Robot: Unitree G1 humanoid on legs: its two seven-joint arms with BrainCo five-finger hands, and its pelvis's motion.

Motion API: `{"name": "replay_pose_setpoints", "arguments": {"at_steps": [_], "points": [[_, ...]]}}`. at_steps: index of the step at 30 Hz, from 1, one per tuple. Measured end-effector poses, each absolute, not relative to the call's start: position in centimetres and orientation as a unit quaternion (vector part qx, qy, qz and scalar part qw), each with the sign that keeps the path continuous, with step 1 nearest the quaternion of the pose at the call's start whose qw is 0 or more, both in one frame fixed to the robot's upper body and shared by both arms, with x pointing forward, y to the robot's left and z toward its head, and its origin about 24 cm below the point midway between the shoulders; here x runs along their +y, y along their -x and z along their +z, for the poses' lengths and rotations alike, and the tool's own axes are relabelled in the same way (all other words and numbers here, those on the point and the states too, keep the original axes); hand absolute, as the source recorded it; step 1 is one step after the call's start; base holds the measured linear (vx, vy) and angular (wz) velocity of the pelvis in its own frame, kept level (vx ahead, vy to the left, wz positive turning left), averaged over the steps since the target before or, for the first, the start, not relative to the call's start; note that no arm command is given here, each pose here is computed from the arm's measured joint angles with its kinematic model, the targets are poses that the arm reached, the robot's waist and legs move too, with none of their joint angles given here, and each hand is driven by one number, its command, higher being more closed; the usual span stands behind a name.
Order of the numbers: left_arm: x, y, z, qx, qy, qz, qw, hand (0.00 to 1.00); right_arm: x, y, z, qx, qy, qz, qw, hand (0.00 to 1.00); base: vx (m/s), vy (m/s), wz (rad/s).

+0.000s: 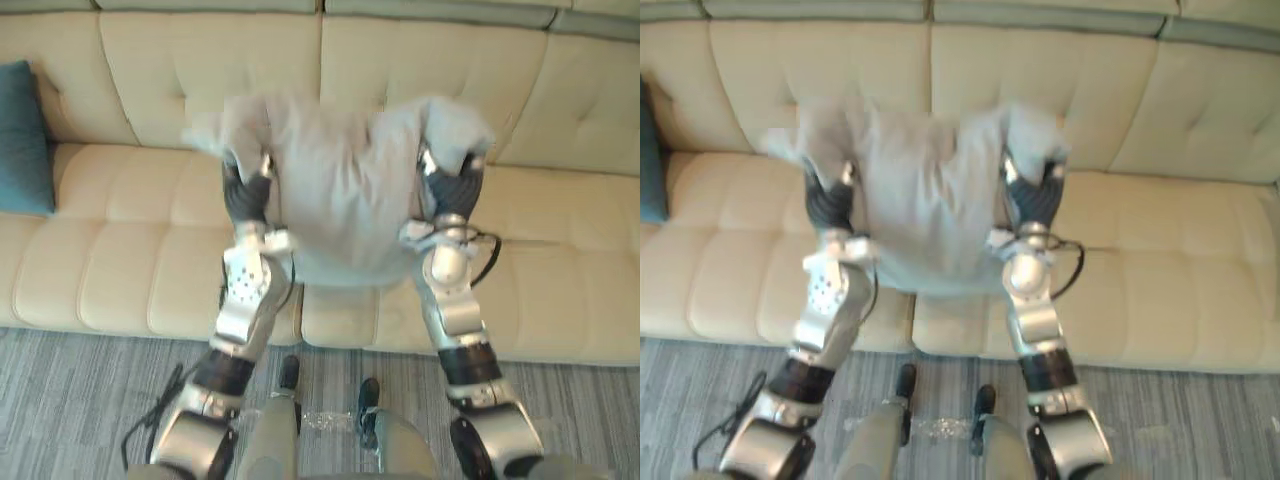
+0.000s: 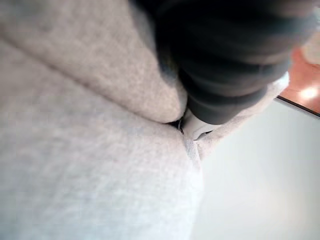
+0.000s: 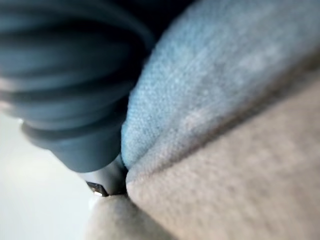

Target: Pick up cushions and gather them together orderly.

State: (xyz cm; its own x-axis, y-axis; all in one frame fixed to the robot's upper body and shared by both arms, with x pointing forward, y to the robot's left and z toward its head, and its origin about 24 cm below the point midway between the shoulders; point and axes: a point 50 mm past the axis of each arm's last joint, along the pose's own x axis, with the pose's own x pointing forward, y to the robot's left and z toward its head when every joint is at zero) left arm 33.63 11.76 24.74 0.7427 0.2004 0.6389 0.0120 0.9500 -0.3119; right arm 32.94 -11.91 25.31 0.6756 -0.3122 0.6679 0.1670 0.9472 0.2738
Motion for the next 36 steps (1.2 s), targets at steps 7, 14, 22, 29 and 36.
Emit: {"name": "replay_pose_setpoints", "arguments": {"at_steps": [7, 14, 22, 29, 36], "points": [[13.0, -35.5, 36.6, -0.454, 0.108, 0.086, 0.880, 1.00, -11.8, -35.0, 35.4, -0.452, -0.066, -0.178, 0.872, 1.00, -0.05, -0.032, -0.04], [13.9, -37.2, 38.0, -0.414, 0.141, 0.108, 0.893, 0.00, -12.1, -36.0, 39.2, -0.439, -0.034, -0.203, 0.875, 0.00, 0.04, -0.010, -0.09], [14.1, -37.0, 39.8, -0.421, 0.185, 0.108, 0.881, 0.00, -14.7, -35.7, 41.9, -0.448, -0.003, -0.238, 0.862, 0.00, 0.08, -0.022, -0.03], [17.7, -37.8, 36.8, -0.394, 0.196, 0.148, 0.886, 0.00, -17.3, -36.2, 40.1, -0.421, -0.036, -0.234, 0.876, 0.00, 0.09, -0.034, -0.03], [26.2, -37.1, 28.5, -0.335, 0.193, 0.248, 0.888, 0.00, -26.4, -35.3, 32.9, -0.369, -0.076, -0.291, 0.880, 0.00, 0.07, -0.044, 0.02]]}}
